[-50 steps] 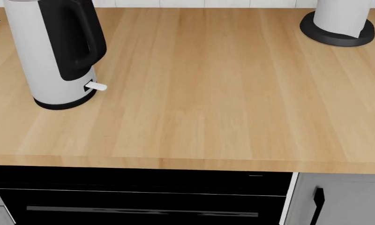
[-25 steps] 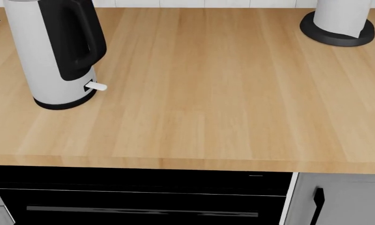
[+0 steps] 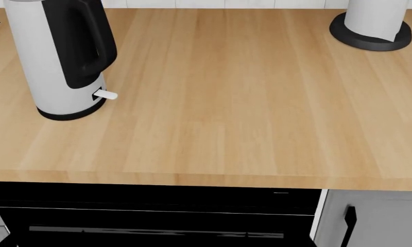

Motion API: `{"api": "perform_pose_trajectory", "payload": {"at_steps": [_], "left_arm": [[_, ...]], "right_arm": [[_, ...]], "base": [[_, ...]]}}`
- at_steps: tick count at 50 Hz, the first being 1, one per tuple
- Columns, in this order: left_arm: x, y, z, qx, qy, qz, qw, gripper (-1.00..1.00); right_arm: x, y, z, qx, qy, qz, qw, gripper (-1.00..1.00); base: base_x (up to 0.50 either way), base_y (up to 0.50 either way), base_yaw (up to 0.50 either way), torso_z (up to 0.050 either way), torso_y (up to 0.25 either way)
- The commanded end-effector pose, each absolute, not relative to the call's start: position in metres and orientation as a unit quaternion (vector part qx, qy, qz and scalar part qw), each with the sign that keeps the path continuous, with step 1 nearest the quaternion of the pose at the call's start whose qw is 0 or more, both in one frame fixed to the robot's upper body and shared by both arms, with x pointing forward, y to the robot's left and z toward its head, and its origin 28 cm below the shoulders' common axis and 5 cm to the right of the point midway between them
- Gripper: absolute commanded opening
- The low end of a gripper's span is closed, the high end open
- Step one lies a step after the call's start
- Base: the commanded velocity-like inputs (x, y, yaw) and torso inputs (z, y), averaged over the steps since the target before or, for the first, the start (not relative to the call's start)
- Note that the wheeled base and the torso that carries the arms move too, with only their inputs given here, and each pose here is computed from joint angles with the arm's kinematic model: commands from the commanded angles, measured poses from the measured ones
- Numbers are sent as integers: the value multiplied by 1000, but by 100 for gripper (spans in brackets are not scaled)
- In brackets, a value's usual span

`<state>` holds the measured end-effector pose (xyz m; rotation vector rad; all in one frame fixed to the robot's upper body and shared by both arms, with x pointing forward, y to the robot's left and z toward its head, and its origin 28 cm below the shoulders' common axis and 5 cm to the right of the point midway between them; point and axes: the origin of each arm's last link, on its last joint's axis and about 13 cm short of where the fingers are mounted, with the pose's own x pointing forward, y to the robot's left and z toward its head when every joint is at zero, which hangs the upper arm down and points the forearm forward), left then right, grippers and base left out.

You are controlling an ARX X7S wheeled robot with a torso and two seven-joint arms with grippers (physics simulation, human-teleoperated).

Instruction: Close the lid of the electric kettle.

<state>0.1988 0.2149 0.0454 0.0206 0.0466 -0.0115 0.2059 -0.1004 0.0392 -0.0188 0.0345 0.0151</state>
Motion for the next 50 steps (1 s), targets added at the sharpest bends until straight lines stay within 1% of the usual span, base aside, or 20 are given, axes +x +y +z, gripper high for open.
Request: {"api": "perform_pose_trajectory", "payload": {"at_steps": [1, 12, 20, 33, 43, 50], "left_arm": [[188, 218, 65, 30, 19, -16, 999, 100], [185, 221, 79, 47, 8, -23, 999, 100], [190, 222, 91, 52, 3, -27, 998, 100], [186, 224, 121, 55, -24, -41, 997, 100], [178, 229, 148, 62, -44, -48, 996, 100], [183, 232, 163, 79, -58, -44, 994, 100]], "right_arm": [[201, -104, 56, -31, 24, 9, 999, 100], [196, -108, 74, -48, 21, 10, 999, 100], [200, -111, 81, -61, 26, 14, 998, 100], [200, -119, 125, -77, -13, 11, 997, 100], [197, -125, 146, -96, -30, 15, 995, 100], [198, -129, 158, -114, -28, 13, 993, 100]], "base": [[0, 0, 0, 0, 0], [0, 0, 0, 0, 0], [0, 0, 0, 0, 0], [0, 0, 0, 0, 0], [0, 0, 0, 0, 0], [0, 0, 0, 0, 0]]}}
